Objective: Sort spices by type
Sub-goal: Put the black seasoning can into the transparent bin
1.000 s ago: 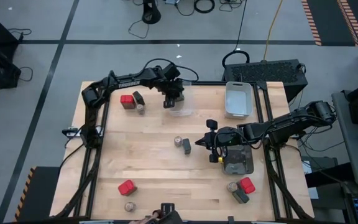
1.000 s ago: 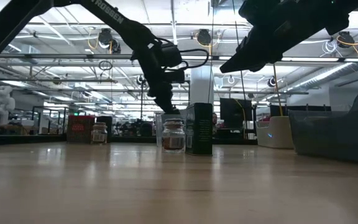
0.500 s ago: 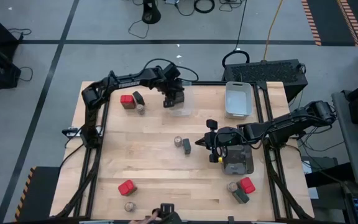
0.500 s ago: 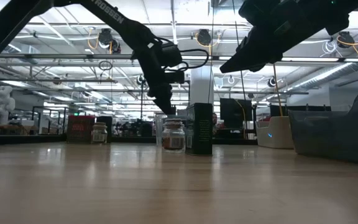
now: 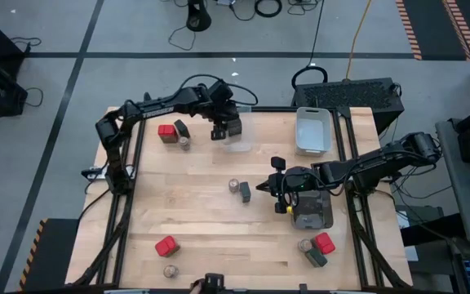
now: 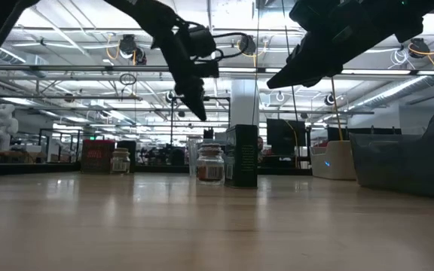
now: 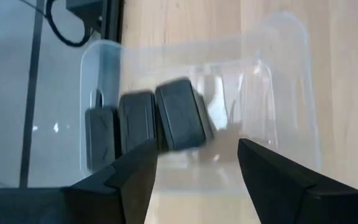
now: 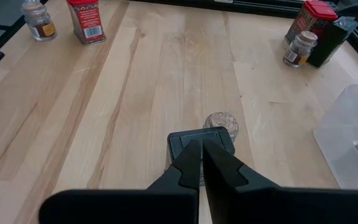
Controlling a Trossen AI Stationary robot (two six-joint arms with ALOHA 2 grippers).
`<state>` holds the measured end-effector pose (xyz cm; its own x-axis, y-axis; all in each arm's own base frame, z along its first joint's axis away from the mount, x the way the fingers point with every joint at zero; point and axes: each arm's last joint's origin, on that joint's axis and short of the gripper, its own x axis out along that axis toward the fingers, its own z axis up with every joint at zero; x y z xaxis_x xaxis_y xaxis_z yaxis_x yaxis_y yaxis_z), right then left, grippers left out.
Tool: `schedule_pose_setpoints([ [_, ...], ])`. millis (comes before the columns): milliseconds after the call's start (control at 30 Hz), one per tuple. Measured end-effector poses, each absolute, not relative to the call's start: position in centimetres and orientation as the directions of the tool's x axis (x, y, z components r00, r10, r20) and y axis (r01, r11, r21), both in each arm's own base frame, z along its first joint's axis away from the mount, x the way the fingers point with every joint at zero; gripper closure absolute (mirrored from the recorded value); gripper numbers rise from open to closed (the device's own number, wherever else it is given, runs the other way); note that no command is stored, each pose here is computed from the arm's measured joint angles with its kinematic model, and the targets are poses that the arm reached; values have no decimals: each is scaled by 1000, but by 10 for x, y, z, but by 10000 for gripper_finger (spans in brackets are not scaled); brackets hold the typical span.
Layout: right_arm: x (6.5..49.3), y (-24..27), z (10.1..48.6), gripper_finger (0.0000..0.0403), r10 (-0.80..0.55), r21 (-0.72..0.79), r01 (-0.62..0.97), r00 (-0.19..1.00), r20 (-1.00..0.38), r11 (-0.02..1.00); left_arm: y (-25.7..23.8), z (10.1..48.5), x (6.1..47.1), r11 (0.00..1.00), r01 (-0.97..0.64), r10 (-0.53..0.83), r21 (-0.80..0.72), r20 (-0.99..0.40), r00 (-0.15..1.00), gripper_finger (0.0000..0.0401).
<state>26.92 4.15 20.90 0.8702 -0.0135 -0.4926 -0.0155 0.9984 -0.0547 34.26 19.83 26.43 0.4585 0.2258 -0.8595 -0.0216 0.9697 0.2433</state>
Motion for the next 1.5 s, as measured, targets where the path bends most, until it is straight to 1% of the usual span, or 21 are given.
schedule_pose_setpoints([
  [67, 269, 41, 208, 403, -14, -55, -16, 866, -499, 998, 194, 272, 334, 971, -23, 226, 238, -878, 421, 171],
  [200, 268, 41, 208, 403, -15, -55, -15, 862, -506, 998, 185, 288, 312, 981, -72, 195, 182, -909, 368, 170],
  [433, 268, 41, 207, 403, -16, -57, -16, 856, -517, 998, 169, 323, 270, 972, -199, 183, 125, -934, 308, 170],
  [567, 268, 41, 206, 403, -16, -56, -16, 855, -518, 998, 159, 340, 249, 953, -287, 182, 97, -940, 288, 170],
  [667, 268, 41, 206, 403, -16, -56, -16, 854, -519, 998, 150, 345, 237, 940, -337, 160, 51, -939, 304, 170],
  [767, 268, 41, 206, 403, -15, -50, -12, 854, -519, 999, 133, 346, 229, 935, -353, 108, -17, -938, 330, 170],
  [833, 268, 41, 206, 403, -15, -50, -12, 854, -520, 999, 121, 343, 224, 935, -353, 91, -35, -939, 333, 170],
  [1000, 268, 41, 206, 403, -15, -49, -12, 854, -519, 999, 91, 331, 213, 949, -312, 53, -49, -949, 312, 170],
  [1133, 268, 41, 206, 403, -15, -38, -6, 854, -519, 999, 73, 318, 205, 935, -348, 33, -73, -957, 289, 170],
  [1300, 268, 41, 206, 403, -14, -27, 1, 854, -520, 1000, 51, 301, 202, 941, -327, 2, -90, -963, 270, 170],
  [1400, 268, 41, 206, 403, -14, -27, 1, 854, -520, 1000, 42, 292, 204, 949, -306, 8, -73, -967, 255, 170],
  [1500, 268, 41, 206, 403, -15, -19, 5, 854, -520, 1000, 36, 285, 211, 955, -288, 17, -73, -954, 301, 170],
])
